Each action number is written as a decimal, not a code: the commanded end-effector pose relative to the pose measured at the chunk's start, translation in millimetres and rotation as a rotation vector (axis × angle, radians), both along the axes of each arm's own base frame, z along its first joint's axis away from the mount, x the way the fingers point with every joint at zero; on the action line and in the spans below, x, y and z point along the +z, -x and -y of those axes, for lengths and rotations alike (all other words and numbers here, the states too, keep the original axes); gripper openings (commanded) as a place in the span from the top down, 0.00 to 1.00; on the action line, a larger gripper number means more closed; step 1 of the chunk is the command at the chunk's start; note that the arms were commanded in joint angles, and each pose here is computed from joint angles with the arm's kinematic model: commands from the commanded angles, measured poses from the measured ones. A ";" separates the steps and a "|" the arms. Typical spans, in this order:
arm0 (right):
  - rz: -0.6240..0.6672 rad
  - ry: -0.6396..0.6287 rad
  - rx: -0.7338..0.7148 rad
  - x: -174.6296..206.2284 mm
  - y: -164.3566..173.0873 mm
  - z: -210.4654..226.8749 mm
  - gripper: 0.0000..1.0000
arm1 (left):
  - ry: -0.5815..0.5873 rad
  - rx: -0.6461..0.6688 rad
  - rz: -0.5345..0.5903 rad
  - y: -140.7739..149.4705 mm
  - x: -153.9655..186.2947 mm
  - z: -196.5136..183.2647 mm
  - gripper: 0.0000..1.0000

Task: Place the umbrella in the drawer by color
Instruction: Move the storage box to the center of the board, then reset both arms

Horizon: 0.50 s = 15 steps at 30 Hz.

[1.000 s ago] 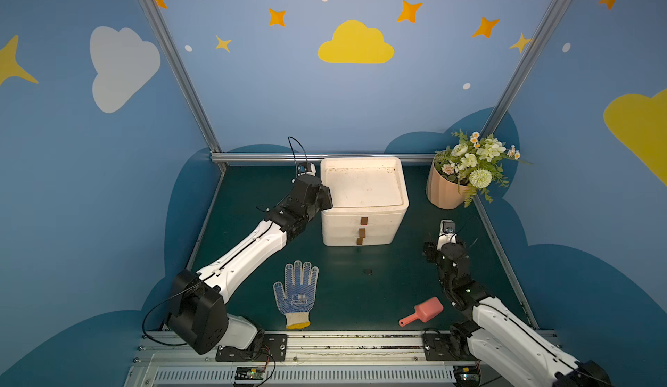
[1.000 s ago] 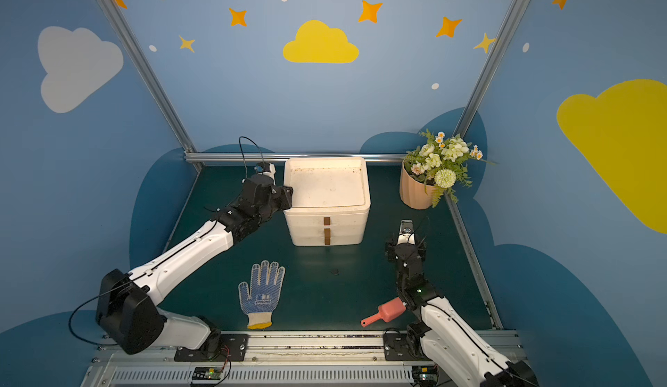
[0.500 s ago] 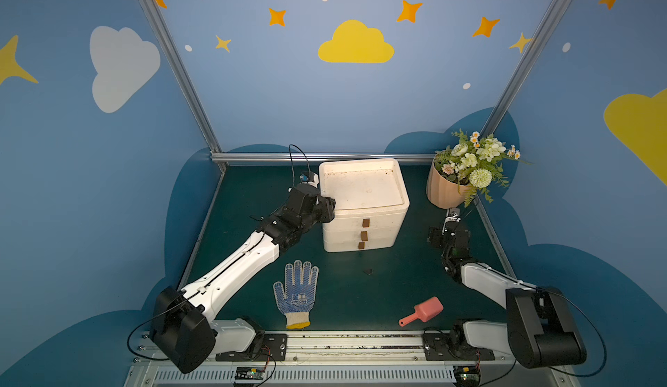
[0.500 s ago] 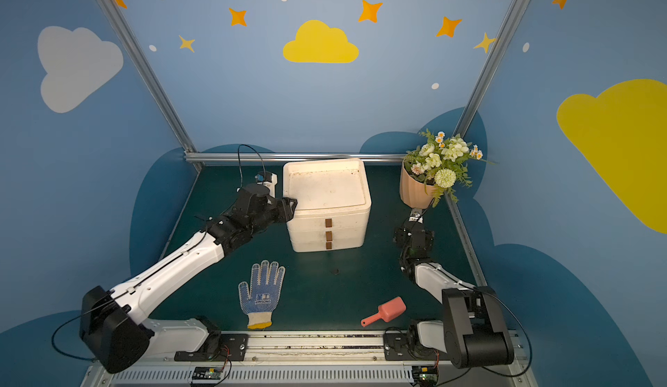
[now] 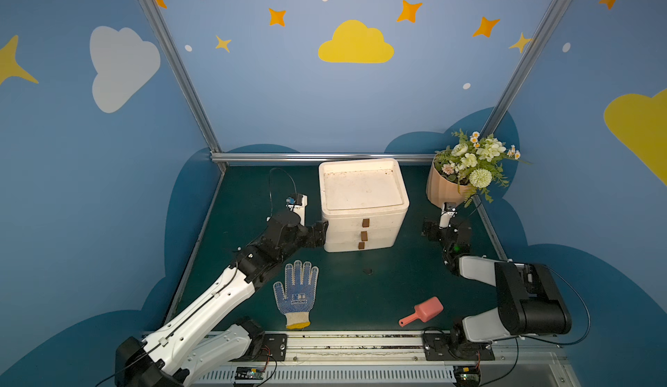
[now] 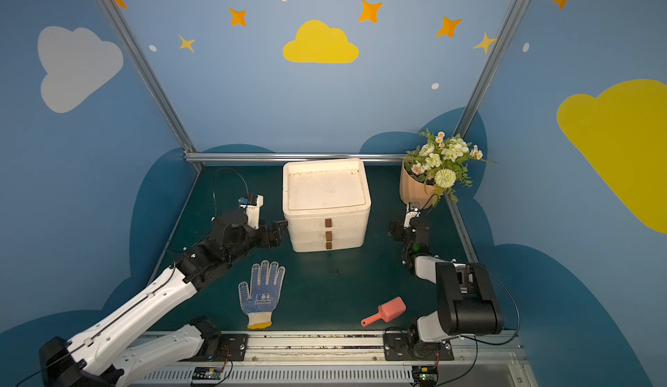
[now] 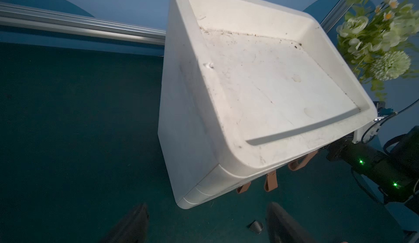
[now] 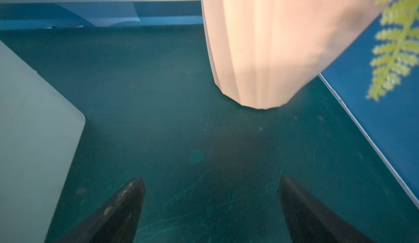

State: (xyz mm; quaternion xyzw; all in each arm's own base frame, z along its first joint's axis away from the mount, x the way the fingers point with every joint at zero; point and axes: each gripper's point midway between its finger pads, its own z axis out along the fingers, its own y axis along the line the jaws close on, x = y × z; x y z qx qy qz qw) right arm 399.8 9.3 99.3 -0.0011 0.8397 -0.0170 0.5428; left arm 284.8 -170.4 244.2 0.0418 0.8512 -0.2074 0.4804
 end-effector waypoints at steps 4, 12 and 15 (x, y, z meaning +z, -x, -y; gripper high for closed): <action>-0.066 0.013 0.053 -13.6 7.3 -7.5 0.02 | 0.046 0.121 0.236 7.2 34.0 -35.6 0.00; -0.065 0.020 0.054 -13.0 6.6 -9.0 0.02 | -0.117 0.364 0.459 6.7 13.8 -94.7 0.00; -0.066 0.019 0.052 -13.5 6.9 -8.4 0.02 | -0.207 0.466 0.485 -2.1 -10.5 -119.5 0.00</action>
